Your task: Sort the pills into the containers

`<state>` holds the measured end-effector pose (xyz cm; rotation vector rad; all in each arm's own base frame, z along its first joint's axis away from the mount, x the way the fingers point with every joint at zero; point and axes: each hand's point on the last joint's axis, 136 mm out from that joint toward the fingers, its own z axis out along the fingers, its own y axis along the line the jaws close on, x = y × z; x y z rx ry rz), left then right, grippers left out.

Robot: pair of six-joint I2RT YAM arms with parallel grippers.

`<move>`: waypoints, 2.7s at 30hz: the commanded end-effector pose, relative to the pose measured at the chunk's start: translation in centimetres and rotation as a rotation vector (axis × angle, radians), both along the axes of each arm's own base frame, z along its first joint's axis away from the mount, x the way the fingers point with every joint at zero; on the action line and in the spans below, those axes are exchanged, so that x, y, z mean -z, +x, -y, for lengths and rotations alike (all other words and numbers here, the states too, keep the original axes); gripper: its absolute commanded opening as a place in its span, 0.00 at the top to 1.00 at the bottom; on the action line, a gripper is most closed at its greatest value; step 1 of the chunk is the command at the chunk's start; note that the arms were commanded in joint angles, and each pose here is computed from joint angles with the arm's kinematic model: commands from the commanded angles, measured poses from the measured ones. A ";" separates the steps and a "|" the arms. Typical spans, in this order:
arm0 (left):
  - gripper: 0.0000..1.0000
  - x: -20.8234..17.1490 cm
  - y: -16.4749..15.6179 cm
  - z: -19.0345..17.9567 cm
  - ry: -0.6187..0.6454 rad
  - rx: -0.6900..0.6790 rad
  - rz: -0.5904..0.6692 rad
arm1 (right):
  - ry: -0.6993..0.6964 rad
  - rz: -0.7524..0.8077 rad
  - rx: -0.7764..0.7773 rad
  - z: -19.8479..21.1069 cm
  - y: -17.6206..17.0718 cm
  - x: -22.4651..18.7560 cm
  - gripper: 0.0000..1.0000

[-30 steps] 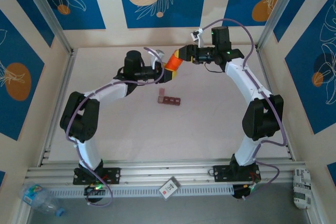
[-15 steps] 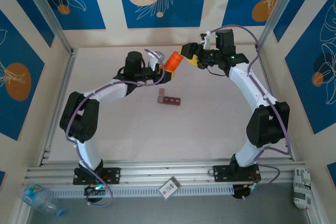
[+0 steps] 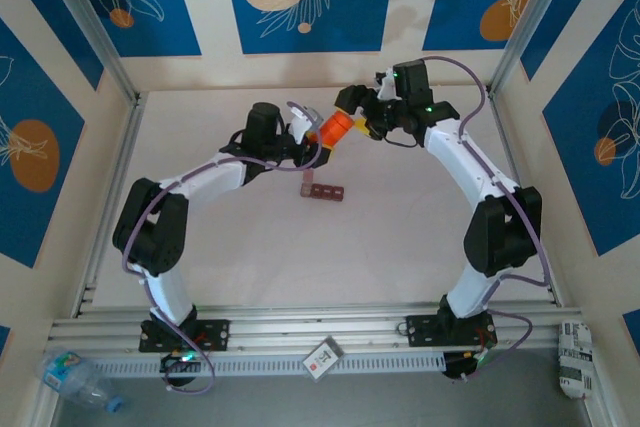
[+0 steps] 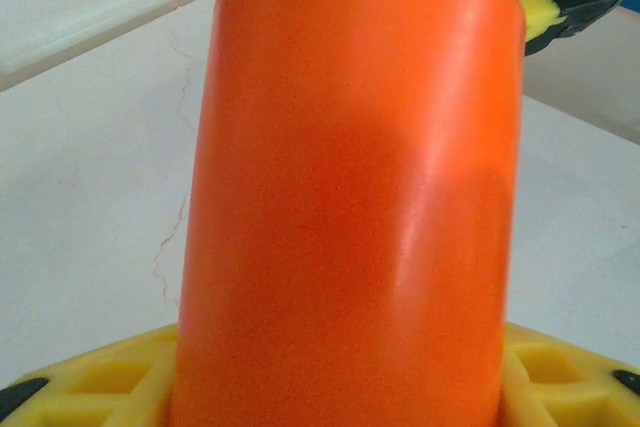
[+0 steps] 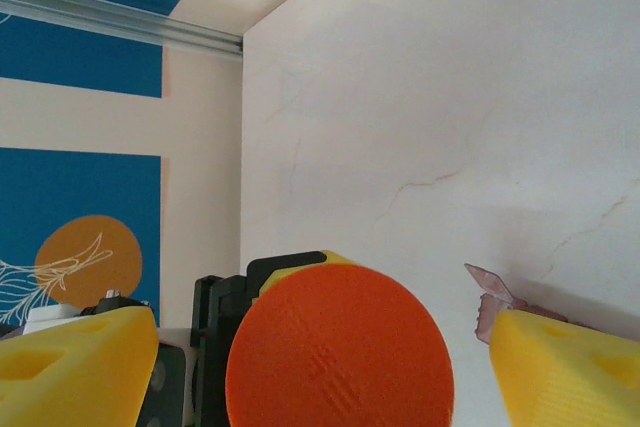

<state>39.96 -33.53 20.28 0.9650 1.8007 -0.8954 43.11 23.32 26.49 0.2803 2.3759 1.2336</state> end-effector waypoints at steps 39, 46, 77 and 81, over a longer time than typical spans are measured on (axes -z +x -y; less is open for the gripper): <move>1.00 -8.9 -1.3 0.1 -0.357 0.142 -0.049 | 0.135 0.432 -0.399 -1.0 -2.3 -3.7 0.48; 1.00 -7.0 0.0 -0.3 -0.258 0.060 -0.024 | 0.088 0.358 -0.213 1.0 -1.1 -5.3 0.15; 1.00 -2.8 -0.1 1.1 0.070 -0.027 0.160 | 0.024 -0.091 0.054 0.7 -0.6 1.2 0.22; 1.00 -2.9 0.0 1.1 0.061 -0.033 0.157 | 0.027 -0.097 0.048 0.6 -0.9 1.5 0.31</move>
